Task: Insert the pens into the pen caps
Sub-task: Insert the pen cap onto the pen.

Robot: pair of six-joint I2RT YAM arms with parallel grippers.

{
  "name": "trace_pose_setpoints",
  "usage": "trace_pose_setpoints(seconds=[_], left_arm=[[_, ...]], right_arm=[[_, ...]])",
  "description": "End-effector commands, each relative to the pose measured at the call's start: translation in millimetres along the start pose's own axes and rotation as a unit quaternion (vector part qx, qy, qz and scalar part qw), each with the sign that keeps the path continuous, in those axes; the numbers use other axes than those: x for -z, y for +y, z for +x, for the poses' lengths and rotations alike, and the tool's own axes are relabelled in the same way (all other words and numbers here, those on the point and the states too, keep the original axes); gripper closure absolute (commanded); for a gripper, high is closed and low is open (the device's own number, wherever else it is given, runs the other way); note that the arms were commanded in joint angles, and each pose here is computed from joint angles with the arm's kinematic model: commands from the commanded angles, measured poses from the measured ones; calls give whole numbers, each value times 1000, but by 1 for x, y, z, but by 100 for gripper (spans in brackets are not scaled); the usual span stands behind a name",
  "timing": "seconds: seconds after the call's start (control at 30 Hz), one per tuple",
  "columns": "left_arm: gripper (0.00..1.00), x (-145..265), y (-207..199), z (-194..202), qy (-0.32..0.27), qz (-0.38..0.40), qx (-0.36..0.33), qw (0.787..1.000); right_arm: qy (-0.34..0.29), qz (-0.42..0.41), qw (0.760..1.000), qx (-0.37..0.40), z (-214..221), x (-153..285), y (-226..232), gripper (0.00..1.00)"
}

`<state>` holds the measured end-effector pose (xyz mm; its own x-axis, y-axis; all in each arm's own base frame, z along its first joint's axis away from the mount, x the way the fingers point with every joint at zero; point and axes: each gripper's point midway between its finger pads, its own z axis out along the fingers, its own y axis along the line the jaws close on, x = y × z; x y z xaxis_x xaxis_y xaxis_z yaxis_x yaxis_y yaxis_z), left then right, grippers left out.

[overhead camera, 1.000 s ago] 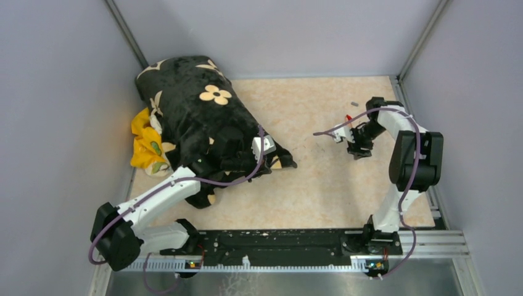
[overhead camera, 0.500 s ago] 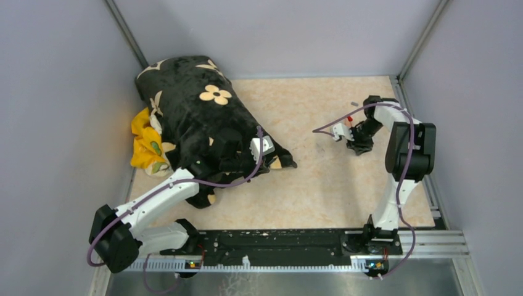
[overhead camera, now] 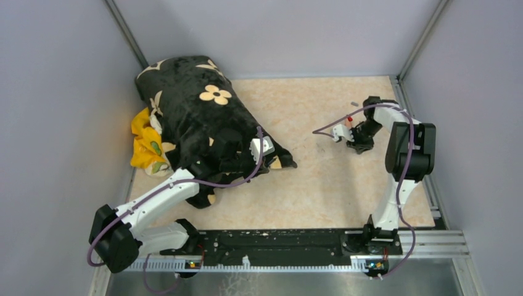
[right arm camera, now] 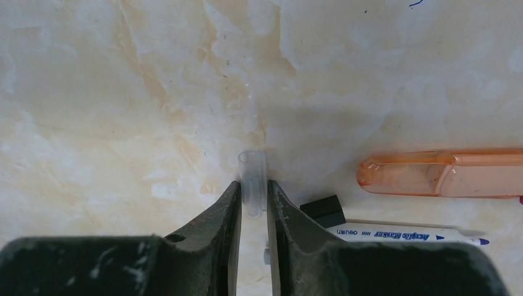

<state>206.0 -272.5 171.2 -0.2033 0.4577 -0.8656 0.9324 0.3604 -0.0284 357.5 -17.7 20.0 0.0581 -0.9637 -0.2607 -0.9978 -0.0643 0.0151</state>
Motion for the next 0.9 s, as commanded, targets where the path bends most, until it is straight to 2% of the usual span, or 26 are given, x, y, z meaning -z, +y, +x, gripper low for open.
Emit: trace_pose_setpoints(seconds=[0.0,0.3,0.4,0.53,0.57,0.7,0.87], left_arm=[[100,2,2,3,0,-4,-8,1000],[100,1,2,3,1,-1,-8,1000],[100,1,1,3,1,0,-8,1000],[100,1,0,2,-1,3,-9,1000],[100,0,0,2,-1,4,-9,1000],[100,1,-3,1,-4,10,-7,1000],[100,2,-7,-5,-13,21,-8,1000]], right_arm=[[7,-12,1000,-9,10,-18,16,82],[-9,4,1000,-10,3,-30,38,76],[-16,1,1000,-13,-1,-33,44,80],[-24,-9,1000,-18,-5,-37,50,98],[-27,-11,999,-19,-7,-36,51,100],[-48,10,998,-33,-17,-28,46,100],[-107,56,991,-54,-44,-4,36,100]])
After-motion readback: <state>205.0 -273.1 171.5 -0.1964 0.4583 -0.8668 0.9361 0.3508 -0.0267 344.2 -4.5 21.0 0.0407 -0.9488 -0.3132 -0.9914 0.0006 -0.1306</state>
